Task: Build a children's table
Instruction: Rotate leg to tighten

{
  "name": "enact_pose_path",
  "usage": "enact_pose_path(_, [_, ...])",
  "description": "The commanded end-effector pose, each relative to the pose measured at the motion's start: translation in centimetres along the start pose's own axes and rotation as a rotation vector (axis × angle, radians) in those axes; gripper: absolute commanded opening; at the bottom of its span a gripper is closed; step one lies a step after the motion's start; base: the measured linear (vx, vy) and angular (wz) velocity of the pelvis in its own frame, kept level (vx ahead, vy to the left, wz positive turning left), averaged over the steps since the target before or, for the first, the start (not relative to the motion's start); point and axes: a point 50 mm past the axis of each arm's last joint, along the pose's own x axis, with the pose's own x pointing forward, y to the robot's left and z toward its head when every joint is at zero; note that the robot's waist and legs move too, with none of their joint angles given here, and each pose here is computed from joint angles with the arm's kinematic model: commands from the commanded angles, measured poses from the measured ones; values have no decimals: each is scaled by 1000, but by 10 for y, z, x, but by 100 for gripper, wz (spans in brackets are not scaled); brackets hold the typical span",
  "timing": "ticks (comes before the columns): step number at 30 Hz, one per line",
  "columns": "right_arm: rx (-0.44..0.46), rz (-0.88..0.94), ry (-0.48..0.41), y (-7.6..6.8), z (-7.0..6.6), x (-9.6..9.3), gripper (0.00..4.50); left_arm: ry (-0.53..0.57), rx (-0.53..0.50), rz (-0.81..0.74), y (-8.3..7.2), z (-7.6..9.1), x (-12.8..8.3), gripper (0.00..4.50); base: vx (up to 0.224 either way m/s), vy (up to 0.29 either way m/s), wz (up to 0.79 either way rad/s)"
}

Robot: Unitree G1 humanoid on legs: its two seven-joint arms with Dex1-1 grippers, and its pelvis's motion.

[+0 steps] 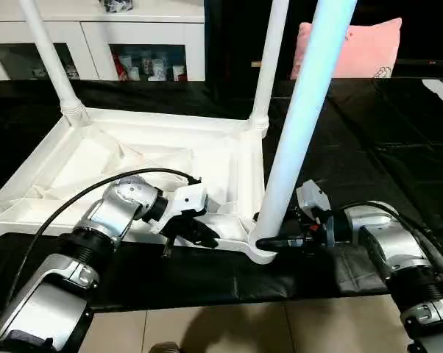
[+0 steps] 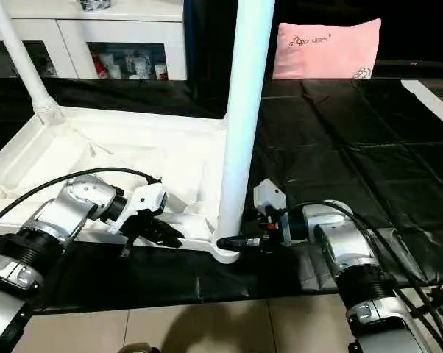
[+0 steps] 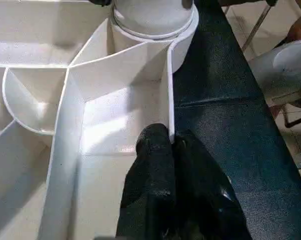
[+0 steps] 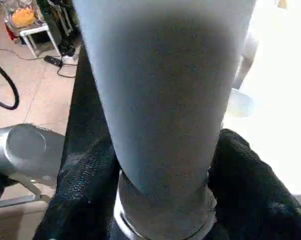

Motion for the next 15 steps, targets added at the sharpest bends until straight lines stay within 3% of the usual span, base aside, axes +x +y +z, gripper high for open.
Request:
enact_pose_path(1, [-8,-8,10,-3,3,-3,228,1,59,-100,-6,9,10,0,0,0,0])
enact_pose_path(4, [-8,-3,8,-3,2,-2,207,1,59,-100,-6,9,10,0,0,0,0])
enact_pose_path(15, [26,19,-3,6,-5,5,198,-6,31,-63,-6,6,9,0,0,0,0])
